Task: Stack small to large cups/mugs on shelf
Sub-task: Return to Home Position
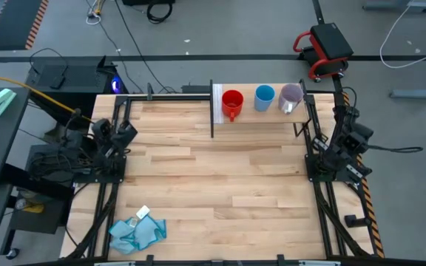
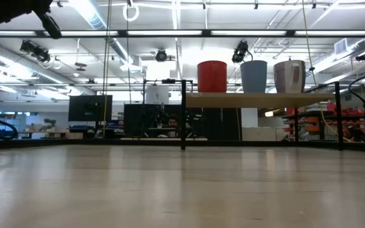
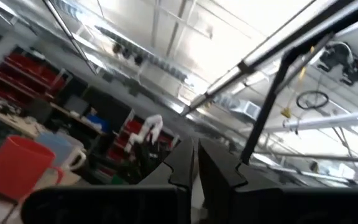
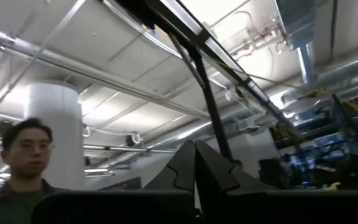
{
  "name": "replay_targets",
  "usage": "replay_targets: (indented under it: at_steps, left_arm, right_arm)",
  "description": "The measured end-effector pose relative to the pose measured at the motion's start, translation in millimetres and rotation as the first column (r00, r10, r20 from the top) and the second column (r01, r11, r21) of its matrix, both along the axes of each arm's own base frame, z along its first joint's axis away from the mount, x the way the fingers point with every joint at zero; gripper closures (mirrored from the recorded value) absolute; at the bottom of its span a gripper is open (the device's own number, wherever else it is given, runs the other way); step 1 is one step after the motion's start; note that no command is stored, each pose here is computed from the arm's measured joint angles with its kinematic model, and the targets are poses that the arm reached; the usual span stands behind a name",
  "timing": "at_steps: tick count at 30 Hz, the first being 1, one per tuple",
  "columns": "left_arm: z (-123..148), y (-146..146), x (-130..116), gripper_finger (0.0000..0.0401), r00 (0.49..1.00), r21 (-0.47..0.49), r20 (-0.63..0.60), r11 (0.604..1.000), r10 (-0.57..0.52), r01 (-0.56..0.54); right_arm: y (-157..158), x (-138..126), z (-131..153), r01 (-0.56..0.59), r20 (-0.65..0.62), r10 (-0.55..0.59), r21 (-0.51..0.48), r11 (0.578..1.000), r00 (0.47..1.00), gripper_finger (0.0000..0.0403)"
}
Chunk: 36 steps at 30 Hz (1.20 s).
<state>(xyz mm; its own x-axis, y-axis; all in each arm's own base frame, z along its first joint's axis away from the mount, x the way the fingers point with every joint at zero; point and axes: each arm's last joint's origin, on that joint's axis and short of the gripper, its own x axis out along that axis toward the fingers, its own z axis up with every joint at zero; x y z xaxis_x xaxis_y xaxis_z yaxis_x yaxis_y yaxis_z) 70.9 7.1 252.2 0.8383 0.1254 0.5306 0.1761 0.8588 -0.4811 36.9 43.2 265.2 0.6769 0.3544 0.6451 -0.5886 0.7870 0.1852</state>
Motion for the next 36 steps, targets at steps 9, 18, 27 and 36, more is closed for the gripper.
replay_targets:
  at_steps: [9, 18, 27, 36]
  left_arm:
    - [-3.8, -1.0, 2.4, 0.0362, 0.998, 0.016, -0.049, 0.999, -0.036, 0.037]
    - [-8.2, -0.9, 4.8, 0.0373, 0.994, 0.017, -0.101, 0.999, -0.032, 0.034]
    - [-11.1, -0.1, 6.8, 0.0363, 0.990, 0.029, -0.138, 1.000, 0.001, 0.003]
    - [-18.1, 1.1, 20.6, 0.0370, 0.970, 0.029, -0.244, 1.000, 0.009, -0.002]
  right_arm:
    - [6.7, 3.1, -14.4, -0.078, -0.053, 0.080, 0.035, 0.996, 0.995, 0.0390]
    - [10.6, 5.2, -29.3, -0.103, -0.062, 0.107, 0.068, 0.992, 0.992, 0.0390]
    - [10.8, 5.3, -33.8, -0.100, -0.049, 0.104, 0.080, 0.992, 0.993, 0.0390]
    - [15.4, 7.7, -39.5, -0.098, -0.094, 0.099, 0.011, 0.995, 0.991, 0.0390]
